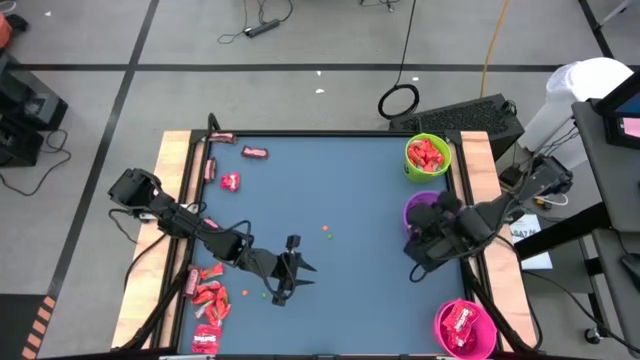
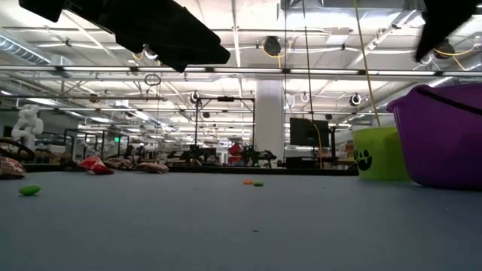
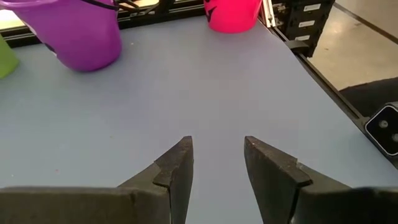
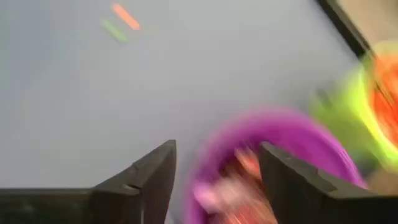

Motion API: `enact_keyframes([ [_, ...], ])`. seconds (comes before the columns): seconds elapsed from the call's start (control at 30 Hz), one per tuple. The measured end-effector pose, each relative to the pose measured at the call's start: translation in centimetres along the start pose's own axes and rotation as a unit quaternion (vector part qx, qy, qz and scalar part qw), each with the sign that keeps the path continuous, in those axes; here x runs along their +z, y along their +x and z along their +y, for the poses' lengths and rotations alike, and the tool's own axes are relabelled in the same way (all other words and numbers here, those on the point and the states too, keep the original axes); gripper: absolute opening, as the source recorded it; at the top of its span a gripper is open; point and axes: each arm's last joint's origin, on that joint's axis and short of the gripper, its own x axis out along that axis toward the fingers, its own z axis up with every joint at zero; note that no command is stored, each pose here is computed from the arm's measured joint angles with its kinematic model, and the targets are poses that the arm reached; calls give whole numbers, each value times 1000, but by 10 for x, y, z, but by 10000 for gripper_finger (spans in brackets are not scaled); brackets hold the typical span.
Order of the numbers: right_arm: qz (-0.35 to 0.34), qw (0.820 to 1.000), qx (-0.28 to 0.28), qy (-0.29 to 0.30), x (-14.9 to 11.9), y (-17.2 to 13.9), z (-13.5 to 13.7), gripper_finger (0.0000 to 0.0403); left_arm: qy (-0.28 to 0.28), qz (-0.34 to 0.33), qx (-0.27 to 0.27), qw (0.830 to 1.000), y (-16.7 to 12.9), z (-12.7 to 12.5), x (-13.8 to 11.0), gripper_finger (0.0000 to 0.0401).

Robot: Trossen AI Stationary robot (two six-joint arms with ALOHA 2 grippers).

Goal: Organize candy in baskets
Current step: Put the brown chocolate bar into the violet bucket

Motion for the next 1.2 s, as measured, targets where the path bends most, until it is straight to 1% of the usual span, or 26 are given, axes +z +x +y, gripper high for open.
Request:
enact_keyframes([
  [0.03,-34,999,25,-9,3,-3,7,220,0,0,0,1000,0,0,0,151],
  [0.1,-104,991,74,-34,9,-8,22,229,0,-2,2,1000,0,1,1,151],
  [0.23,-234,958,145,-83,17,-10,56,235,-10,-15,-11,1000,2,6,5,151],
  [0.37,-304,925,186,-134,13,1,88,235,-14,-17,-7,1000,3,11,9,151],
  [0.43,-317,917,195,-147,6,10,101,235,-23,9,-4,1000,3,14,7,151],
  [0.5,-315,915,195,-156,-1,21,113,235,-34,56,1,998,-3,16,2,151],
  [0.57,-307,918,184,-170,-8,32,123,235,-59,108,7,992,-9,17,0,151],
  [0.67,-292,923,173,-180,-17,51,138,235,-92,209,22,973,-25,17,-8,151],
  [0.73,-287,925,165,-188,-21,62,147,235,-107,247,34,963,-35,19,-3,151],
  [0.8,-285,925,157,-197,-23,72,153,235,-108,279,42,953,-45,21,5,151],
  [0.87,-288,926,145,-197,-23,81,158,235,-111,292,46,949,-53,22,14,151],
  [0.93,-292,927,141,-190,-23,87,162,235,-111,294,47,948,-57,23,17,151],
  [1.1,-279,931,125,-198,-27,105,168,235,-119,258,18,959,-56,26,31,151],
  [1.2,-274,934,123,-195,-29,110,170,235,-119,235,33,964,-55,35,39,151],
])
